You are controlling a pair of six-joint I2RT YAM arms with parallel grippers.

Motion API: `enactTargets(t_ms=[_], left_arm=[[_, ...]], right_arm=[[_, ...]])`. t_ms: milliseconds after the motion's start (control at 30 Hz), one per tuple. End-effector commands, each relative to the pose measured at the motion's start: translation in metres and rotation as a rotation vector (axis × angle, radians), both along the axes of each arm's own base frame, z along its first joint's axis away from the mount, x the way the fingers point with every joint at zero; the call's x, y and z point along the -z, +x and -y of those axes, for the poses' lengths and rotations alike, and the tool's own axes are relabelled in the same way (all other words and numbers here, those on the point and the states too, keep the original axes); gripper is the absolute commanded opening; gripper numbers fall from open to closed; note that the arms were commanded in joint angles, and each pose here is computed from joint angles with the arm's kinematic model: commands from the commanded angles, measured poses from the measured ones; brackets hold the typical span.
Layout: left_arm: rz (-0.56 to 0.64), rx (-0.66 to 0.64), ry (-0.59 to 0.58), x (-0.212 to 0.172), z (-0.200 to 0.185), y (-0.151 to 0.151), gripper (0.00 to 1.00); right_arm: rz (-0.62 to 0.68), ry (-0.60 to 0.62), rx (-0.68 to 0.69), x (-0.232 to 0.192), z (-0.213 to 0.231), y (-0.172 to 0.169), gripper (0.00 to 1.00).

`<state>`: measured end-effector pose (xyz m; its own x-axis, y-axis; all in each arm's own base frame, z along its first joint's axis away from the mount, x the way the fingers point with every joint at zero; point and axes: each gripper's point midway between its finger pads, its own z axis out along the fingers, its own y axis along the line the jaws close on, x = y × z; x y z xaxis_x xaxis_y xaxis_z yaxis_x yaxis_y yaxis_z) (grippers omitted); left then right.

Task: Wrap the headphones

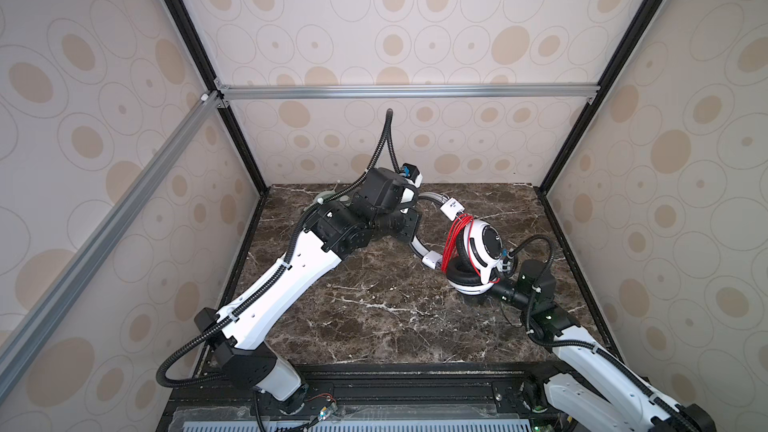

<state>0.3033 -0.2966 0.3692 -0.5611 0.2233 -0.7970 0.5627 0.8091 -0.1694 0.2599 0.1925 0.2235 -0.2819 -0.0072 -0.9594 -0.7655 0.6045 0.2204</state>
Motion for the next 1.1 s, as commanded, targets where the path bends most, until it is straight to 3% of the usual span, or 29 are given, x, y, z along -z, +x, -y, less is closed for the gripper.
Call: enactTargets(t_ms=[0, 100, 167, 267, 333, 567, 800, 1067], left_arm=[[0.055, 0.001, -0.118, -0.042, 0.002, 0.001, 0.00], [0.058, 0.001, -0.118, -0.044, 0.002, 0.000, 0.00], [0.058, 0.000, -0.119, -0.044, 0.002, 0.000, 0.00], [0.061, 0.000, -0.119, -0.045, 0.001, 0.000, 0.00], [0.060, -0.003, -0.117, -0.045, 0.001, 0.000, 0.00], [0.039, -0.097, -0.147, -0.043, -0.007, 0.013, 0.00], [-0.046, -0.250, -0.301, -0.040, -0.008, 0.041, 0.00], [-0.213, -0.355, -0.327, 0.007, 0.020, 0.071, 0.00]], right_arm=[[0.093, 0.008, 0.009, -0.027, 0.000, 0.008, 0.73], [0.097, 0.011, -0.013, -0.029, -0.002, 0.006, 0.67], [0.094, 0.017, -0.051, -0.030, -0.007, 0.002, 0.56], [0.077, 0.022, -0.123, -0.031, -0.014, -0.005, 0.18], [0.072, 0.030, -0.149, -0.029, -0.017, -0.009, 0.01], [0.067, 0.058, -0.149, -0.026, -0.014, -0.019, 0.00], [0.034, 0.127, -0.116, -0.024, -0.009, -0.025, 0.00], [-0.036, 0.122, -0.030, -0.020, -0.003, -0.011, 0.00]])
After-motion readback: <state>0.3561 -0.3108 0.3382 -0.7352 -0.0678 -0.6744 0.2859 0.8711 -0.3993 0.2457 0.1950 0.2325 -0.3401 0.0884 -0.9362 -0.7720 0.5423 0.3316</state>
